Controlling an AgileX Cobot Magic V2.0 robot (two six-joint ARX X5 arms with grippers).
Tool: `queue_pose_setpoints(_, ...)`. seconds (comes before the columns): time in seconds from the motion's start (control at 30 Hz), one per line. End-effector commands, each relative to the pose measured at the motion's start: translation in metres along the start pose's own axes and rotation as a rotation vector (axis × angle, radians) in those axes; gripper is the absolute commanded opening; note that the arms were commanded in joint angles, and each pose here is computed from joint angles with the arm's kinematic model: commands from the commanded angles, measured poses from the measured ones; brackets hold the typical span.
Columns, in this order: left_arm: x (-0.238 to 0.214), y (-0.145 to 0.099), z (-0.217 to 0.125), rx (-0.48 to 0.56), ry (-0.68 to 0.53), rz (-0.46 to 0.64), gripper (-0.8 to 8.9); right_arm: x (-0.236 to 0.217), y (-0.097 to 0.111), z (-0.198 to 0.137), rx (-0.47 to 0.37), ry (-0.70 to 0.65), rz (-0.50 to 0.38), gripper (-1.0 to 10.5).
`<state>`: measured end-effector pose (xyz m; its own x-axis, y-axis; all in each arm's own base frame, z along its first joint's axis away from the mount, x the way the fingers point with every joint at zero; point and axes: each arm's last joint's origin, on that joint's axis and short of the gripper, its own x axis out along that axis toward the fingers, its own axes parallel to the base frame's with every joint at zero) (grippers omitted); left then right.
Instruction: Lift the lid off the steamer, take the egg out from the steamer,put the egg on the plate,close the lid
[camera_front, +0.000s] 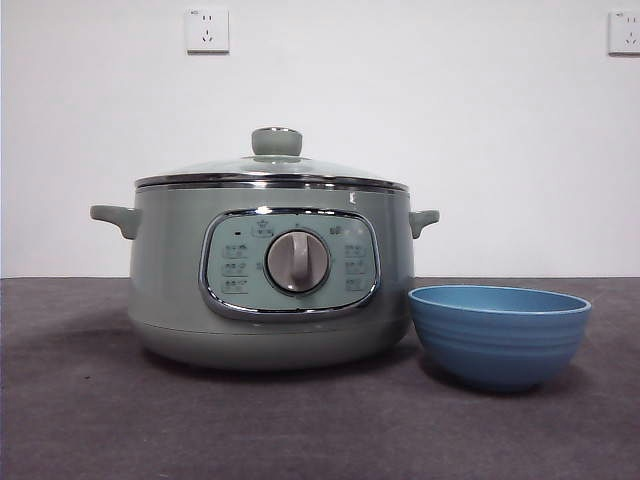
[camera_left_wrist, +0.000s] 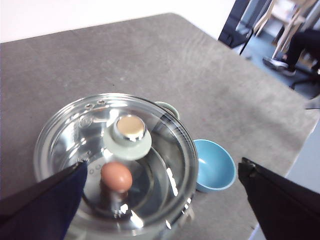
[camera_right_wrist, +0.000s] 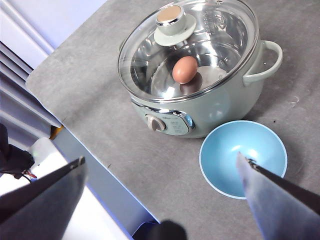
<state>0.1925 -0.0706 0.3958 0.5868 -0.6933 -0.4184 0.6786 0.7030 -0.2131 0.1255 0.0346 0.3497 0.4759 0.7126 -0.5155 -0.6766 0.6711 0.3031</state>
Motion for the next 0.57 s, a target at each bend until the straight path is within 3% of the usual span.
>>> queue_pose_setpoints(0.03, 0.021, -0.001, 0.010, 0.060, -0.014, 0.012, 5.09, -0.001, 0.001, 0.001, -0.004, -0.006, -0.001, 5.1)
queue_pose_setpoints(0.3, 0.090, 0.007, 0.015, 0.110, -0.016, 0.057, 5.08, -0.001, 0.001, 0.001, -0.003, -0.006, -0.001, 5.1)
queue_pose_setpoints(0.57, 0.147, 0.019, 0.000, 0.125, 0.064, 0.094, 5.08, -0.001, 0.001, 0.001, 0.001, -0.002, 0.000, 5.1)
